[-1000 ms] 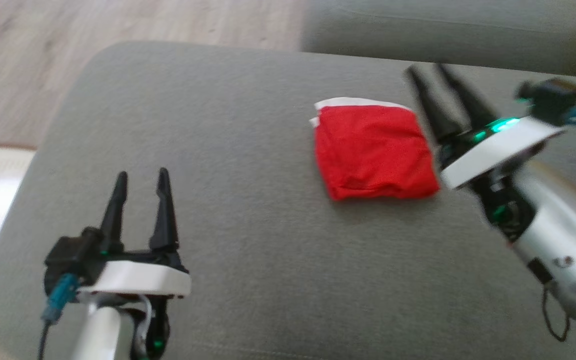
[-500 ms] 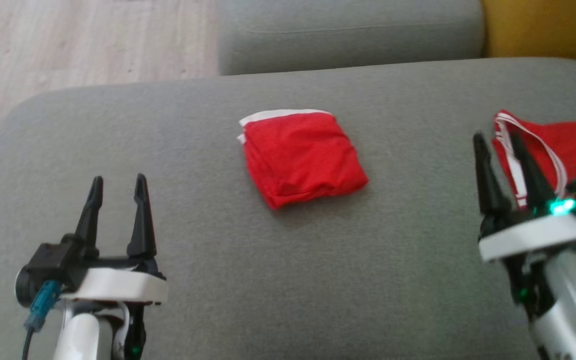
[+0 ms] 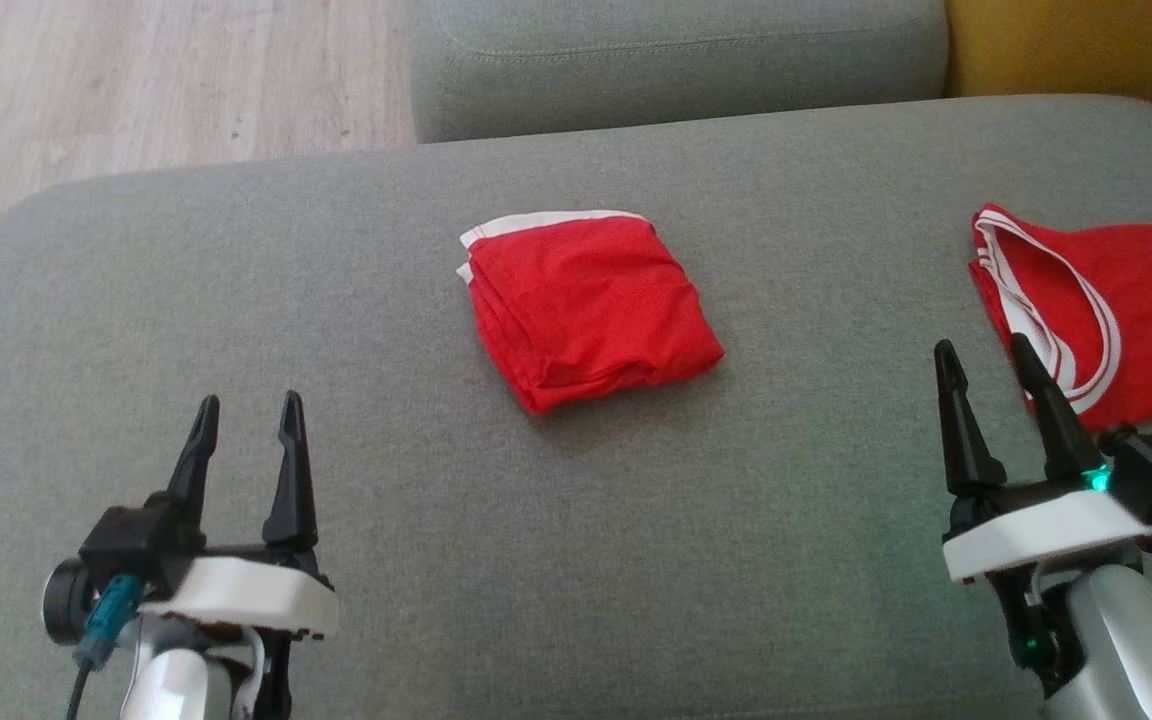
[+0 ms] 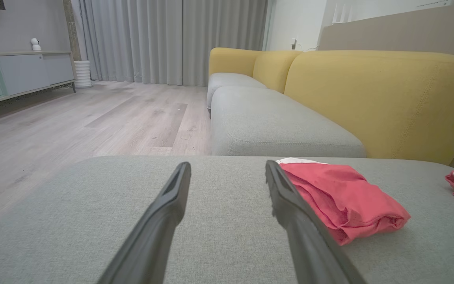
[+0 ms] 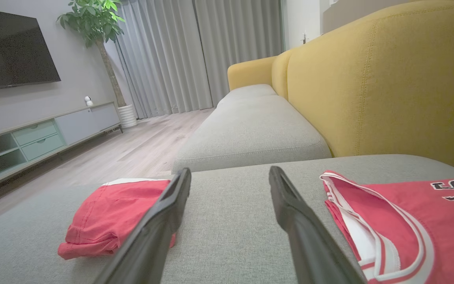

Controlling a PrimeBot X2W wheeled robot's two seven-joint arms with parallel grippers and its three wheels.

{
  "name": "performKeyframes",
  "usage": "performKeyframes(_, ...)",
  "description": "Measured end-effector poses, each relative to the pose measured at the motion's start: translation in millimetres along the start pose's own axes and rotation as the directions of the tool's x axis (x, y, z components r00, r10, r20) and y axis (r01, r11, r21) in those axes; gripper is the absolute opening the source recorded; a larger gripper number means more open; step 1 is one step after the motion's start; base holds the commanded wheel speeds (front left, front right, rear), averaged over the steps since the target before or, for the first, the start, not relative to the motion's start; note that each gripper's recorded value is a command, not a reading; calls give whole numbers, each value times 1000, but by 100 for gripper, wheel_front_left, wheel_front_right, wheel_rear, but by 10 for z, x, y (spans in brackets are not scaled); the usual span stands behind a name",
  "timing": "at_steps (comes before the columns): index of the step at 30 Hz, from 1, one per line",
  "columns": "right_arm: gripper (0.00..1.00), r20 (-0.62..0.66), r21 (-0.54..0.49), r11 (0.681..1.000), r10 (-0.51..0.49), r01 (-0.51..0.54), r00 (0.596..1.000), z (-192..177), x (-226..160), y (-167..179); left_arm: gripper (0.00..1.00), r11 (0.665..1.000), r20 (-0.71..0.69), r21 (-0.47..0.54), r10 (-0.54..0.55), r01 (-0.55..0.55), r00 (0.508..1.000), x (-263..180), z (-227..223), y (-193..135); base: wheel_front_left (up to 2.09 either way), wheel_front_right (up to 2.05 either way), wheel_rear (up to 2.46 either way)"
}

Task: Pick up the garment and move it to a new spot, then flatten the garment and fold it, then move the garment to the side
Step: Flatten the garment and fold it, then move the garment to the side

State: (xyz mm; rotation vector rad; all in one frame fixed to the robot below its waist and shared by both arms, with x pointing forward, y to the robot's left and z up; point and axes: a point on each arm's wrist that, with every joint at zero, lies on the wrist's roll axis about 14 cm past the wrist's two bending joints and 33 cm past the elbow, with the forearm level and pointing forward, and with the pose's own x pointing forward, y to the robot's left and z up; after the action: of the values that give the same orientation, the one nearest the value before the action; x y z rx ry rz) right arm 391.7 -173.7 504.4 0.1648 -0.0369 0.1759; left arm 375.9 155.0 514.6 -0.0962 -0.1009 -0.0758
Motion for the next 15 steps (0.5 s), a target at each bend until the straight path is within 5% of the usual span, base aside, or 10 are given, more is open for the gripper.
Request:
performKeyframes(10, 100, -86, 20, 999, 35, -33, 996, -230, 58, 111, 100, 1000, -15, 8, 15, -15, 1000, -6, -50, 54, 0, 0, 0)
performKeyframes(15, 100, -155, 68, 993, 104, -94, 982, -255, 441, 304, 100, 1000, -16, 9, 19, -19, 1000, 25, -56, 67, 0, 0, 0)
